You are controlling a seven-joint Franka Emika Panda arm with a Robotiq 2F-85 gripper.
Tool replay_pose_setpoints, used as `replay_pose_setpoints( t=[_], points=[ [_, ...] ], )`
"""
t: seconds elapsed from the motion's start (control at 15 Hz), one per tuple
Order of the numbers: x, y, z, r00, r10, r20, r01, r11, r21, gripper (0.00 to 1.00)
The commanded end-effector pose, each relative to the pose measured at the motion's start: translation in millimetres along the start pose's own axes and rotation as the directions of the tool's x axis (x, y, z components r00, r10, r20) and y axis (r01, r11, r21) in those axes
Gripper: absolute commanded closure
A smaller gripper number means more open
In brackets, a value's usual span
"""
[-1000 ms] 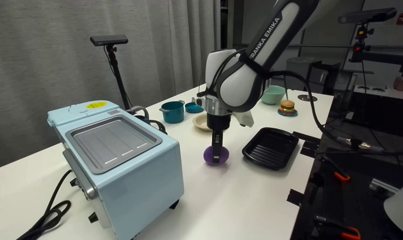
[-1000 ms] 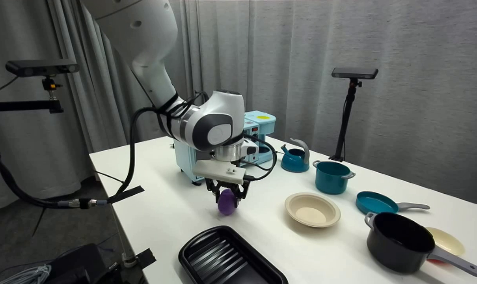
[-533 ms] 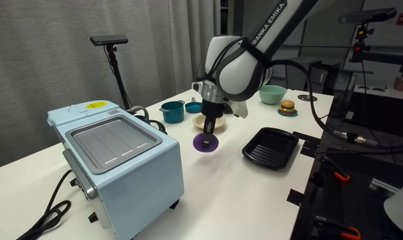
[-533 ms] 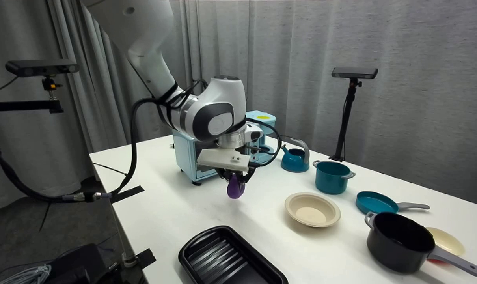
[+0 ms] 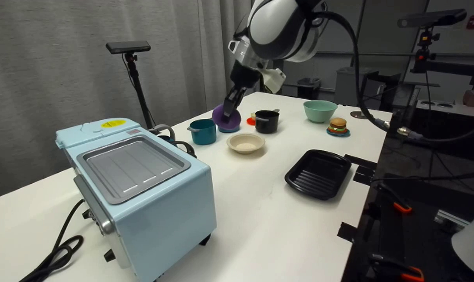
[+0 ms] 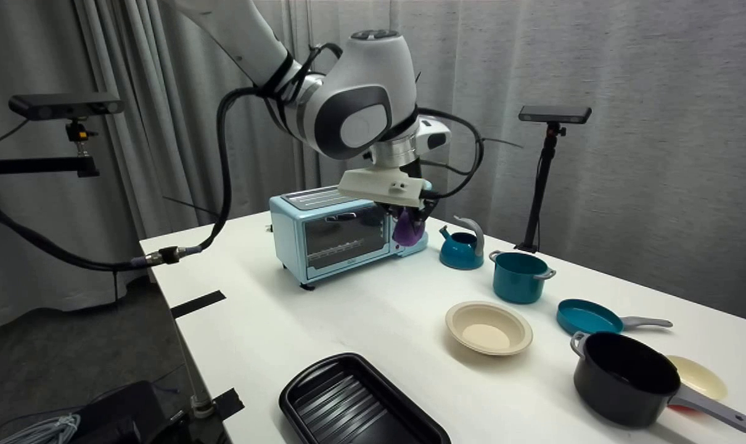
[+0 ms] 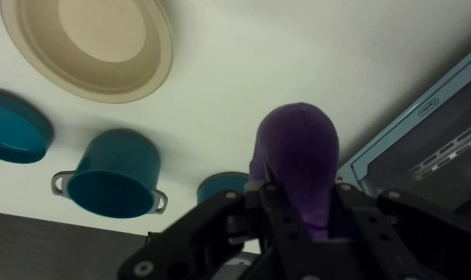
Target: Pick the purple object and put it in the bowl
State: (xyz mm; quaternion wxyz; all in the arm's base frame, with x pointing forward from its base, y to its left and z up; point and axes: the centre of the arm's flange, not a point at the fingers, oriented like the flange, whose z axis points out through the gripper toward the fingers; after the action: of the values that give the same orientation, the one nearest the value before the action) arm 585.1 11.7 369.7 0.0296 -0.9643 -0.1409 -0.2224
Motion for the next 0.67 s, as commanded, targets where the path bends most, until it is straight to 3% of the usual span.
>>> replay_pose_setpoints(
  t=[0.0, 0.27, 0.6],
  points=[
    [22, 56, -15, 0.994, 0.077, -0.073, -0.079, 0.997, -0.024, 0.94],
    [22, 125, -3, 0.98, 0.18, -0.078, -0.186, 0.98, -0.076, 0.94],
    [-4, 191, 63, 0.951, 0.307, 0.035, -0.303, 0.948, -0.095, 0.94]
  ],
)
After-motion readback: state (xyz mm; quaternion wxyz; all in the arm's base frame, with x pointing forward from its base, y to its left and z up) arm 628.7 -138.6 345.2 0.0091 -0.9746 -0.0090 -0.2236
